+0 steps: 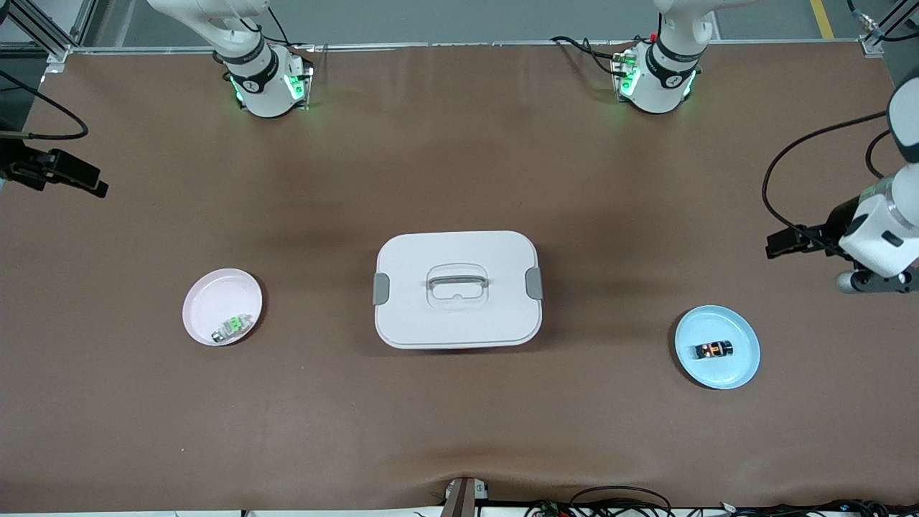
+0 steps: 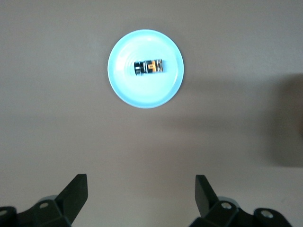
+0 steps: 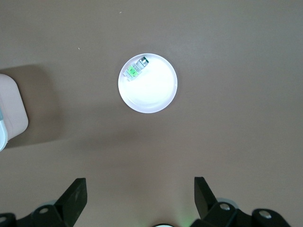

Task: Transfer orange switch to right arm and place
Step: 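Move the left gripper down over the orange switch on the blue plate, then lower the left gripper and close it on the orange switch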

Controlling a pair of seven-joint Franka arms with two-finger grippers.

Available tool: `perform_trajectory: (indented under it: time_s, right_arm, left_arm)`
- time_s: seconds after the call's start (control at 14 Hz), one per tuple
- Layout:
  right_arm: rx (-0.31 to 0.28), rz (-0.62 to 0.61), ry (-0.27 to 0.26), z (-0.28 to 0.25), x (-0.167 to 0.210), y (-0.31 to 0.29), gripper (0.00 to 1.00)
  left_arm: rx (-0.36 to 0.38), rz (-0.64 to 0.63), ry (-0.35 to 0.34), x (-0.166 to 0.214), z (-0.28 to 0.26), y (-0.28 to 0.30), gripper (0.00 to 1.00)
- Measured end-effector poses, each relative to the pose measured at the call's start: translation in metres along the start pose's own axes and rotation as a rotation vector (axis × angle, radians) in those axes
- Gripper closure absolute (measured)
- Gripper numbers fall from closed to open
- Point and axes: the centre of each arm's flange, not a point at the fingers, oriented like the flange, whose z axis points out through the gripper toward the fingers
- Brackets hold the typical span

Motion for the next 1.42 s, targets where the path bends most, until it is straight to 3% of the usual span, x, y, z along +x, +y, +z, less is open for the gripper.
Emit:
perform_trajectory:
  time_s: [0.64, 0.93, 1.14, 1.42]
  right_arm:
    - [0.040, -0.004, 0.001, -0.001, 0.000, -0.004, 0.00]
    - [0.041, -0.004, 0.004, -0.003, -0.001, -0.004, 0.00]
    - [0.041, -0.004, 0.007, -0.003, 0.000, -0.004, 0.00]
    - [0.053, -0.004, 0.053, -0.007, 0.004, -0.005, 0.00]
  left_arm:
    - [-0.025, 0.036, 0.037, 0.039, 0.093, -0.023, 0.00]
    - [0.028, 0.083, 0.026, 0.049, 0.136, -0.017, 0.00]
    - [0.026, 0.096, 0.033, 0.058, 0.167, -0.013, 0.00]
    - [0.011, 0.054, 0.056, 0.067, 0.194, -0.009, 0.00]
